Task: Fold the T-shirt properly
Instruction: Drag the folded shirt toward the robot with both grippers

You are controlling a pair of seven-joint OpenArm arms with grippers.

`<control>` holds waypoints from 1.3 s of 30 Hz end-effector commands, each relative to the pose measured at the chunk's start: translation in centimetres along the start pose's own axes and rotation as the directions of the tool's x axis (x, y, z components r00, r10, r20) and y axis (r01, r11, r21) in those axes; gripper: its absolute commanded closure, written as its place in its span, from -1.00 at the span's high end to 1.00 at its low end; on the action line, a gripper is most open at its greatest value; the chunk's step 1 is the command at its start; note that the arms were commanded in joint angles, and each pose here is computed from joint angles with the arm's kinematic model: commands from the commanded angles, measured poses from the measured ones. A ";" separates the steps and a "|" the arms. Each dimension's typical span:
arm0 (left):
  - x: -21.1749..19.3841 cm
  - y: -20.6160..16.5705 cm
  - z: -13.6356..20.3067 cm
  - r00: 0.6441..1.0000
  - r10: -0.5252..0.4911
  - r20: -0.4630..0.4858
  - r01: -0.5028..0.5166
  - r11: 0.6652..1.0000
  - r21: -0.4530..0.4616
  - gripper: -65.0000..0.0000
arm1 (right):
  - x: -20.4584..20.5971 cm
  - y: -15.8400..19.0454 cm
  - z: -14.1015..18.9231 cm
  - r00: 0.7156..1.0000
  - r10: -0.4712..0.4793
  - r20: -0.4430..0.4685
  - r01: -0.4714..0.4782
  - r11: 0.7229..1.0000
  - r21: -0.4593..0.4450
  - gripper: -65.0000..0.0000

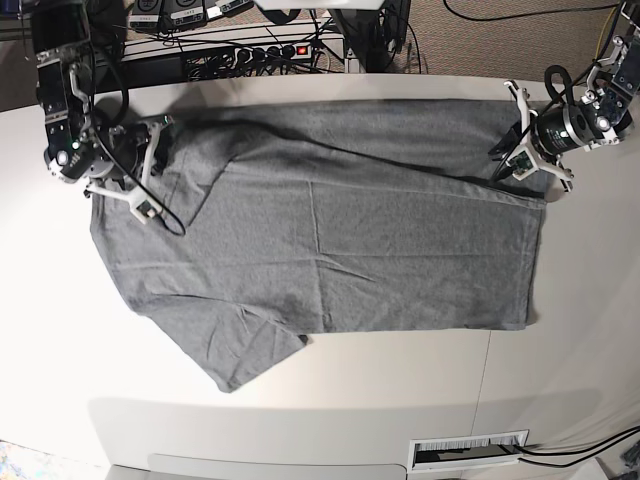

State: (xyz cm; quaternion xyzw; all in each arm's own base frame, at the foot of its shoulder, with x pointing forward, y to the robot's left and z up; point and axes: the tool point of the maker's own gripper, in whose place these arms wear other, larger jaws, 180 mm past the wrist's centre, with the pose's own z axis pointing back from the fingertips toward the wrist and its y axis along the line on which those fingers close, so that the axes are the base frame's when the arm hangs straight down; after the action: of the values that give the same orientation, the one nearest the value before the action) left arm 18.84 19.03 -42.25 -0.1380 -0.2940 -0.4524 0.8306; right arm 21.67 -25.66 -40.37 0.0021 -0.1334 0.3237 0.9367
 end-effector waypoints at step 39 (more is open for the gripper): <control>3.0 1.9 5.6 0.897 -0.354 -0.263 0.414 0.881 0.227 -1.00 | 2.2 -7.7 7.4 0.978 -0.056 0.203 0.104 0.966 -0.235 -1.00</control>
State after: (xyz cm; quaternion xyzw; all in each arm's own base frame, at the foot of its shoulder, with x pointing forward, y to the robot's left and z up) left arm 18.85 20.62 -36.88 0.0789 -0.2742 -0.5710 0.7698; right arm 25.21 -30.91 -33.40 -0.0688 -0.2421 0.2591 0.9325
